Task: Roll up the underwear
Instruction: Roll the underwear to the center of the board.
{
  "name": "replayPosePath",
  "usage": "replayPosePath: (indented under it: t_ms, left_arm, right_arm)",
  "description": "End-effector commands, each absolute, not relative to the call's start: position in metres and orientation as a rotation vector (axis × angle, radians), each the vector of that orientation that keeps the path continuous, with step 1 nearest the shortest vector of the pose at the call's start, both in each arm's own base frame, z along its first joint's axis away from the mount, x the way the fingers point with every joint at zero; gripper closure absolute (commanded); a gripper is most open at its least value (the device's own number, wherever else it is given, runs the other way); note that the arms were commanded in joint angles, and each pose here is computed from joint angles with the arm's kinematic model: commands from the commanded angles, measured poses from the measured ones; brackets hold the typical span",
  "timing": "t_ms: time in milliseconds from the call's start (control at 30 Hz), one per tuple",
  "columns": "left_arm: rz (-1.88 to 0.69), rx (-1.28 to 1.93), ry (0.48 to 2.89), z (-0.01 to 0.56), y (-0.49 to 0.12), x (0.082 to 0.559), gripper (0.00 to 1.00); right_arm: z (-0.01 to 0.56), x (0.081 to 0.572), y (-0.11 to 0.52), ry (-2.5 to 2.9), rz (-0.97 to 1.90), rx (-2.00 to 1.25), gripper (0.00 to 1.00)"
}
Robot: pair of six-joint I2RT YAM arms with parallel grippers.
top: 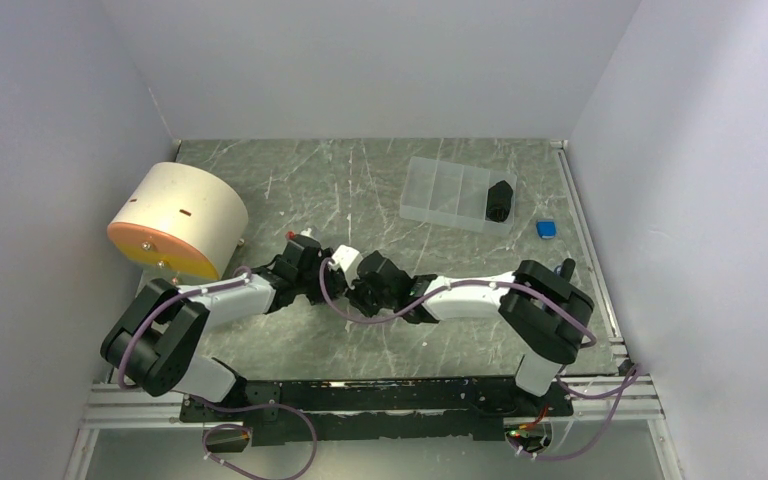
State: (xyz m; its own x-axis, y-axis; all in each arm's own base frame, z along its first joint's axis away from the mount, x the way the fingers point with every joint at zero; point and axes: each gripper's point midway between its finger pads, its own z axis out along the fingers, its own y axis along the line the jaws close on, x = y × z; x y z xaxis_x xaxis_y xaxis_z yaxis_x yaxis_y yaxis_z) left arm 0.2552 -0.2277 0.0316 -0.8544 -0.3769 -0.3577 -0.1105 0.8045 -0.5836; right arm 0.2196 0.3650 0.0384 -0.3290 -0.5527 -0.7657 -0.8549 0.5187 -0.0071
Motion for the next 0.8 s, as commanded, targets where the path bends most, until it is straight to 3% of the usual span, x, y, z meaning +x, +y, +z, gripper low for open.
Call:
replayPosePath:
  t_ms: [0, 133, 267, 500, 767]
  left_arm:
    - [-0.732, -0.389, 2.54, 0.028, -0.221, 0.251, 0.37]
    - [-0.751, -0.402, 2.491, 0.041, -0.22, 0.254, 0.25]
    - [-0.794, -0.39, 2.445, 0.051, -0.223, 0.257, 0.22]
    - [-0.863, -0.311, 2.442, 0.05, -0.241, 0.266, 0.31]
    - [-0.776, -0.299, 2.532, 0.023, -0.241, 0.269, 0.39]
  right_arm:
    - [0.041, 0.222, 0.366, 2.053, 0.584, -1.104, 0.79]
    - [0.043, 0.219, 0.36, 2.108, 0.881, -1.002, 0.85]
    - [0.052, 0.216, 0.351, 2.108, 1.23, -0.864, 0.86]
    - [0.049, 0.224, 0.337, 2.102, 1.575, -0.681, 0.82]
    - [0.043, 0.247, 0.326, 2.167, 1.487, -0.614, 0.7]
